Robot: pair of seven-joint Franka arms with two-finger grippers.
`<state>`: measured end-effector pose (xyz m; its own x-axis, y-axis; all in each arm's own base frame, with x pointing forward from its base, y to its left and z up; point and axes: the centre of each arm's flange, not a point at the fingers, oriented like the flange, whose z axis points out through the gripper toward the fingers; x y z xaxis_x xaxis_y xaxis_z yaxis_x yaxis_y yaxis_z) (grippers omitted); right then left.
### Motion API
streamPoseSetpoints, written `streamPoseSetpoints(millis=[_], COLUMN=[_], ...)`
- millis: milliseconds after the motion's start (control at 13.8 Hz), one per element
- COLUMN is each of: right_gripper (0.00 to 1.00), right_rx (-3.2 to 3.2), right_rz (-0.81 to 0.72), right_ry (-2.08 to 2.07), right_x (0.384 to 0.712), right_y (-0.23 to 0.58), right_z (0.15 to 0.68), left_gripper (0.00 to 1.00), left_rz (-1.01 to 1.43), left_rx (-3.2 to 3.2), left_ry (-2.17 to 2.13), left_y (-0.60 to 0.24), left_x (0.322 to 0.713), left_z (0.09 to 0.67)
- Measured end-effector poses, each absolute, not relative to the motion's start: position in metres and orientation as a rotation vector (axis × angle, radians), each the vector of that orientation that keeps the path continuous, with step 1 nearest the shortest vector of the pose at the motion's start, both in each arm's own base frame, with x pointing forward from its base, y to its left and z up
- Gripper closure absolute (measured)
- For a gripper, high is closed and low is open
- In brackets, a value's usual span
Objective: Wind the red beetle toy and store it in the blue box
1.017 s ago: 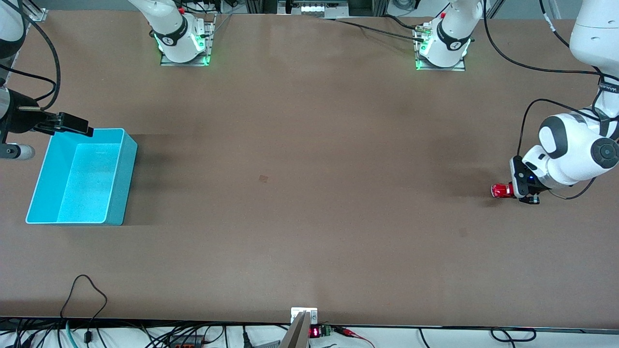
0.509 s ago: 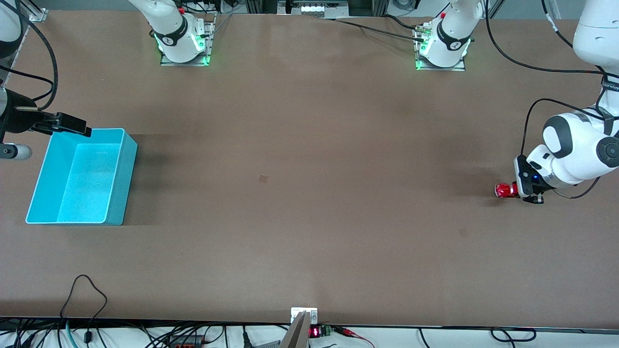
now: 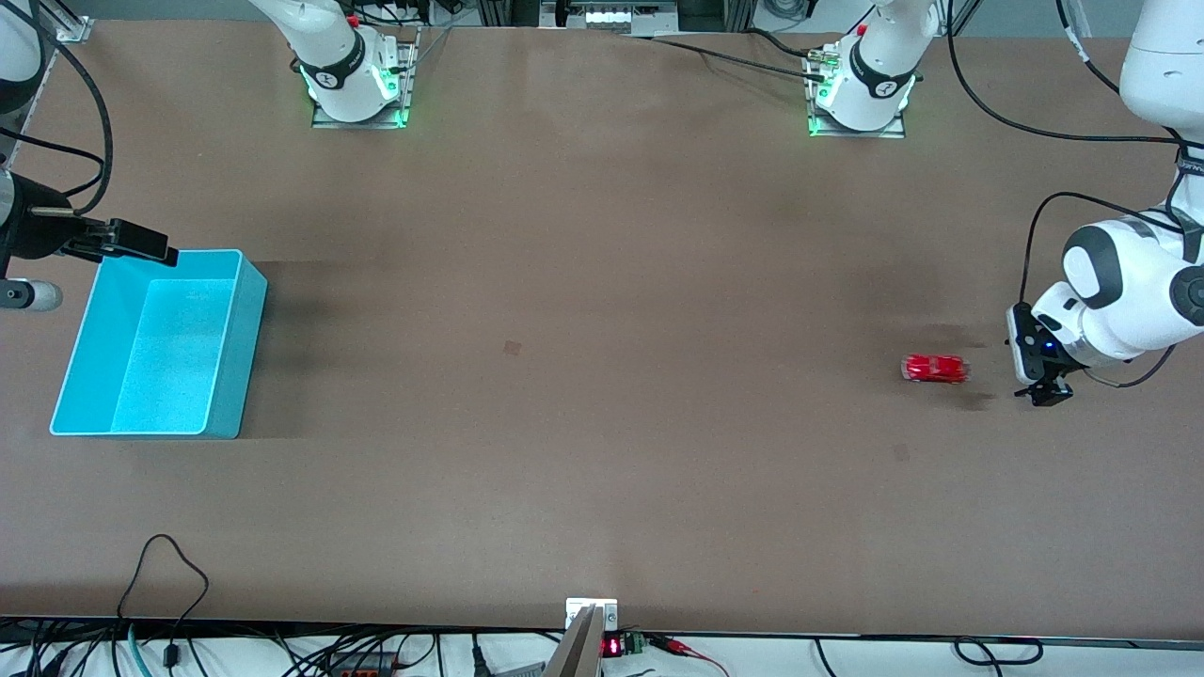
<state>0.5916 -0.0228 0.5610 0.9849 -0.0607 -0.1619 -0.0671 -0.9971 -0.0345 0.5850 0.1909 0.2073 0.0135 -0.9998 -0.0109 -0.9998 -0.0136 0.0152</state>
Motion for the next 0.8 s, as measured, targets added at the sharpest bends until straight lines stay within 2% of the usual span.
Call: streamPoseSetpoints(millis=[363,799], right_gripper=[0.0,0.0], right_rx=[-3.09,-3.089], right_rz=[0.251,0.256], right_ry=[0.1,0.1], right_x=[0.592,0.591], right_y=[-0.023,-0.023], right_z=[0.561,0.56], left_gripper=[0.0,0.0], left_rz=[-0.069,-0.159], left_rx=[2.24,2.421], left_ry=[-2.158,-1.896], left_y=[0.192,0.189], left_x=[0.582,0.567], left_z=[0.234,0.32])
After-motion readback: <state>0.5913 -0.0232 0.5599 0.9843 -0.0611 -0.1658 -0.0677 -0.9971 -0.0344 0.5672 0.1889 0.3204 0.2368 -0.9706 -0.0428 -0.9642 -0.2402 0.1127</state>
